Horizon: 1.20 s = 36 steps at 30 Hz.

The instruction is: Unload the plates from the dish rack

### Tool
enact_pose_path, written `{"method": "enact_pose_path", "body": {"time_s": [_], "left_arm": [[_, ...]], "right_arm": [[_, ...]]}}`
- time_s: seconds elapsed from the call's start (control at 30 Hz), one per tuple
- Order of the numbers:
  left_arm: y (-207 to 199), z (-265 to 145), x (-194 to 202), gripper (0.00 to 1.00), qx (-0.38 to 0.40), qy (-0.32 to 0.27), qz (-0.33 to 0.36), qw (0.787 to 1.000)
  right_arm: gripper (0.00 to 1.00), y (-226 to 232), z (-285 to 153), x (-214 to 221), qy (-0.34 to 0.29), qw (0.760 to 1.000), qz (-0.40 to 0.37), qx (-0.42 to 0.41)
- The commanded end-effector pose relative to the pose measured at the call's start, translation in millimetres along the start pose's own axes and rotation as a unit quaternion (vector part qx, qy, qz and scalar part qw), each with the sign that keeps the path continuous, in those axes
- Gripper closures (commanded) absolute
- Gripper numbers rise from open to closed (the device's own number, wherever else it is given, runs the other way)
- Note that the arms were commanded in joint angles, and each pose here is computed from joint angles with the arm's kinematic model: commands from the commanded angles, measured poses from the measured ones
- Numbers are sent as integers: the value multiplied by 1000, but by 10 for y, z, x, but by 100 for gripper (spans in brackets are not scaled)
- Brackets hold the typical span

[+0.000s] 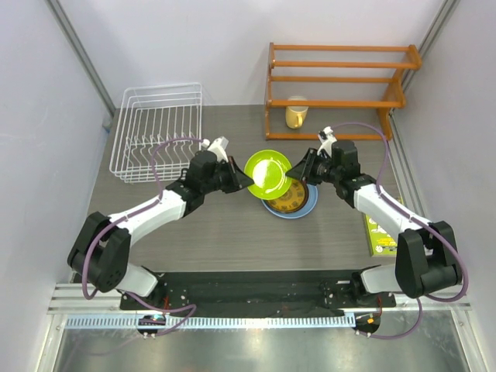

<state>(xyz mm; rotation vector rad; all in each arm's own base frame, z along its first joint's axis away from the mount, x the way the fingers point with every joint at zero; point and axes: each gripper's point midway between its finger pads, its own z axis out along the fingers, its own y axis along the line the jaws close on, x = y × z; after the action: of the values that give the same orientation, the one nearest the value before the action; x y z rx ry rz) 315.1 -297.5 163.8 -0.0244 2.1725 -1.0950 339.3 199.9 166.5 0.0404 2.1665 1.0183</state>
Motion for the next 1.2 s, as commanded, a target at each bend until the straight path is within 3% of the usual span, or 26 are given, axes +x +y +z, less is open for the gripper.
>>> {"method": "enact_pose_path", "body": {"time_s": [0.0,0.03,0.13,0.17,0.23,0.37,0.57,0.7,0.93,1.17], "left_arm": [[-375,-23,-209,100,55,-37,22,998],[-390,-36,-224,100,56,-39,28,997],[-365,-54,-250,97,44,-43,34,998],[-325,-50,-277,77,33,-49,33,998],[-248,-65,-278,54,8,-47,42,998],[69,-188,-388,31,-87,-74,63,991],[356,-597,-610,29,-191,-128,106,967],[488,-980,-819,29,-250,-192,127,940],[680,-1565,-970,26,-321,-261,168,895],[774,-1868,-970,19,-343,-296,172,875]], "right_arm": [[90,252,-1,-36,-5,999,-20,-45],[99,242,-7,-45,-7,999,-22,-43],[99,223,-44,-89,-18,999,-27,-32],[99,213,-63,-109,-23,999,-27,-27],[99,144,-138,-178,-38,999,-24,-7],[99,-136,-302,-272,-60,996,-17,56],[99,-547,-465,-225,-47,992,2,119],[99,-772,-457,-107,-18,988,5,155],[99,-954,-339,45,18,985,23,170],[98,-1112,-194,120,39,983,29,179]]}}
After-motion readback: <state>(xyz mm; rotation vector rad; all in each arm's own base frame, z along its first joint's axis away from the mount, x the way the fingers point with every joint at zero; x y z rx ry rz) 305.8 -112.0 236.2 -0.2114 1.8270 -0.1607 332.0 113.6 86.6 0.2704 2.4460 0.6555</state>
